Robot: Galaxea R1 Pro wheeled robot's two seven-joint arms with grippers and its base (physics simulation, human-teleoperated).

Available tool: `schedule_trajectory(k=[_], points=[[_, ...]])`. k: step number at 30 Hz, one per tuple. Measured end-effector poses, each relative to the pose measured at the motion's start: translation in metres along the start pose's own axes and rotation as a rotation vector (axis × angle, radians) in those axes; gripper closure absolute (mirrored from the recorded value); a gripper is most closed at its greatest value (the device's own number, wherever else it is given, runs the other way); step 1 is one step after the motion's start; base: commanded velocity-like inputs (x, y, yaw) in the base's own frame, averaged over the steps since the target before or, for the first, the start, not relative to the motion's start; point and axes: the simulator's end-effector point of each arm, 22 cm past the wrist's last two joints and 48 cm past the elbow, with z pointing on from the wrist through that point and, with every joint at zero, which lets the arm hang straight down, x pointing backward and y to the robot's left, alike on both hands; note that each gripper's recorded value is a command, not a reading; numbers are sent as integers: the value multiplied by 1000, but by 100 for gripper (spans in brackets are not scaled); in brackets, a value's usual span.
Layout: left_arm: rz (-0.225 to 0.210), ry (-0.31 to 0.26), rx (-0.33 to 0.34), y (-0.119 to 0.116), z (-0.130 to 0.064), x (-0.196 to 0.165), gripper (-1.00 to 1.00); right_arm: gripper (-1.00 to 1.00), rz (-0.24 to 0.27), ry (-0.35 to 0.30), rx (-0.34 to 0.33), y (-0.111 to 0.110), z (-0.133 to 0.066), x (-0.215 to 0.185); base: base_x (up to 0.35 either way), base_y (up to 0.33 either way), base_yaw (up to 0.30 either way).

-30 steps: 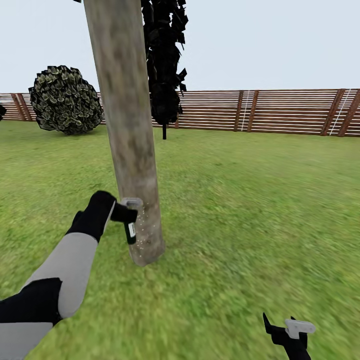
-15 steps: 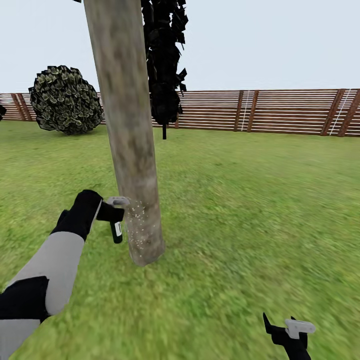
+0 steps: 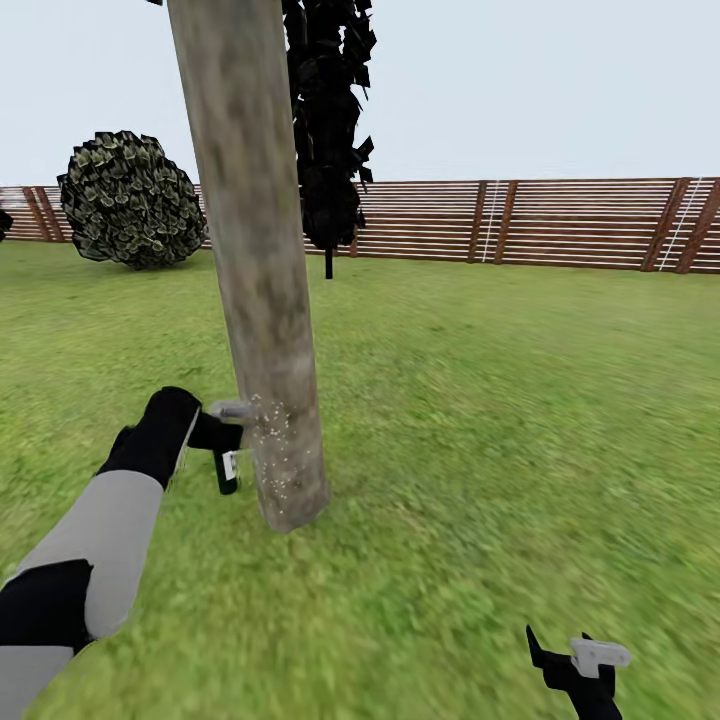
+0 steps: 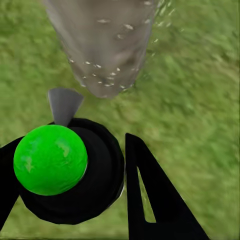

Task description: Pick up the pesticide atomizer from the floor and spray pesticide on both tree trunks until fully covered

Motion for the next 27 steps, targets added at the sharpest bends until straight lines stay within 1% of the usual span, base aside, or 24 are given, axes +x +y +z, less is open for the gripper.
schedule_trajectory(k=[2, 3, 5, 6, 9, 10, 13, 16, 18, 19, 20, 23, 24, 27], points=[[-2, 3, -10, 7, 1, 3, 100, -100, 0, 0, 0, 0, 0, 0, 0, 0, 0], [-1, 14, -14, 8, 4, 10, 100, -100, 0, 0, 0, 0, 0, 0, 0, 0, 0], [4, 78, -13, 5, 25, 52, 100, -100, 0, 1, 0, 0, 0, 0, 0, 0, 0], [3, 100, -5, 1, 32, 67, 100, -100, 0, 0, 0, 0, 0, 0, 0, 0, 0], [-4, 149, 16, -5, 46, 101, 100, -100, 0, 0, -1, 0, 0, 0, 0, 0, 0], [-6, 164, 19, -6, 49, 112, 100, -100, 0, 0, -1, 0, 0, 0, 0, 0, 0], [-9, 184, 24, -8, 54, 127, 100, -100, 0, 1, -1, 0, 0, 0, 0, 0, 0], [-12, 216, 26, -9, 61, 150, 100, -100, 1, 2, -1, 1, 0, 1, 0, 0, 0], [-9, 208, 29, -10, 64, 153, 100, -100, 1, 2, -1, 1, 0, 1, 0, 0, 0], [-13, 188, 45, -14, 66, 151, 100, -100, 1, 2, -2, 1, 0, 1, 0, 0, 0], [-18, 182, 52, -16, 68, 153, 100, -100, 1, 2, -2, 1, 0, 1, 0, 0, 0], [-35, 186, 52, -19, 74, 165, 100, -100, 0, 2, -3, 1, 0, 1, 0, 0, 0], [-49, 189, 61, -27, 79, 171, 100, -100, 0, 2, -3, 2, 0, 1, 0, 0, 0], [-41, 123, 39, -30, 94, 171, 100, -100, 0, 2, -3, 2, 0, 1, 0, 0, 0]])
